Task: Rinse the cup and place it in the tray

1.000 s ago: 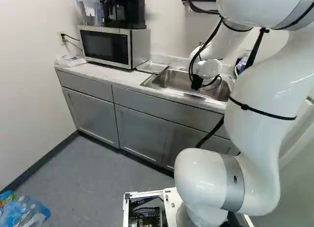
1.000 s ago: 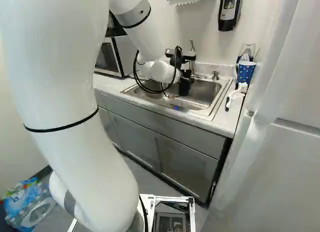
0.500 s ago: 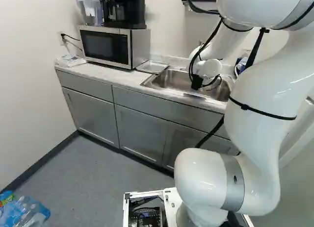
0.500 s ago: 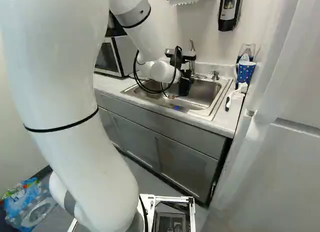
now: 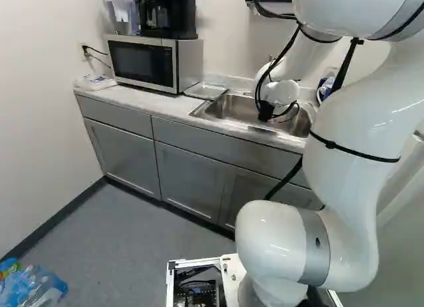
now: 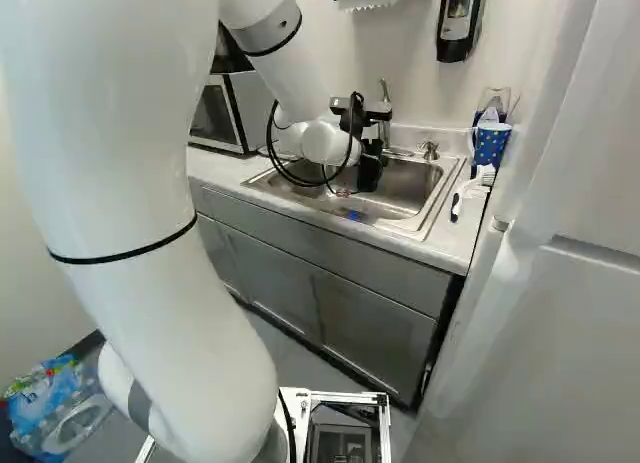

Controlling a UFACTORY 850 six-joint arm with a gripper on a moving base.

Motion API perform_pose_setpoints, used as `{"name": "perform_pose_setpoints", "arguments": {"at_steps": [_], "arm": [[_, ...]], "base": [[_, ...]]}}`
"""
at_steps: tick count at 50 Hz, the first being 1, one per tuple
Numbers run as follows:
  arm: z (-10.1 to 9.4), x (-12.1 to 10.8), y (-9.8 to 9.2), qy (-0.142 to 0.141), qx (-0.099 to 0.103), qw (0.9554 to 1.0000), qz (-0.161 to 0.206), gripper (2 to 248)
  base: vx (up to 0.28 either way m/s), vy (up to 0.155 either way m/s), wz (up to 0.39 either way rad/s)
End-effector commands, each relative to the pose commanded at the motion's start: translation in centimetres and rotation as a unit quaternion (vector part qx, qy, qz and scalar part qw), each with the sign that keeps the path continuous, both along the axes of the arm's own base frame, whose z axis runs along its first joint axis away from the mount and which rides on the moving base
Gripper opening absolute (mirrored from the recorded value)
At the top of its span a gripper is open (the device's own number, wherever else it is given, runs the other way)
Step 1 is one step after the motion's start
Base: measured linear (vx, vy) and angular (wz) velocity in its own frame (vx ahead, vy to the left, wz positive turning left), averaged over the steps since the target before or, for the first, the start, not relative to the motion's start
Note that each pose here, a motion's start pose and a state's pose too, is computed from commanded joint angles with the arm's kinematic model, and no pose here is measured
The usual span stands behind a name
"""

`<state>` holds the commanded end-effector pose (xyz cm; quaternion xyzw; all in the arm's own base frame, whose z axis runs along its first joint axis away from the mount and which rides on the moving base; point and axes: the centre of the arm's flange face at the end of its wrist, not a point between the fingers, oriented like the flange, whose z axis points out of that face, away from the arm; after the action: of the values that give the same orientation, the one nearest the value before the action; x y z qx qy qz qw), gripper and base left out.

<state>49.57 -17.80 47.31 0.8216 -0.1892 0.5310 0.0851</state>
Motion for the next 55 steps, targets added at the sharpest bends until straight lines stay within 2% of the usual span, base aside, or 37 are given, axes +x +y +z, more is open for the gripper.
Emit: {"name": "perform_pose_setpoints", "arguments": {"at_steps": [55], "arm": [[0.00, 0.00, 0.00, 0.000, 0.000, 1.0000, 0.000, 126]], "base": [[0.000, 0.000, 0.000]]}}
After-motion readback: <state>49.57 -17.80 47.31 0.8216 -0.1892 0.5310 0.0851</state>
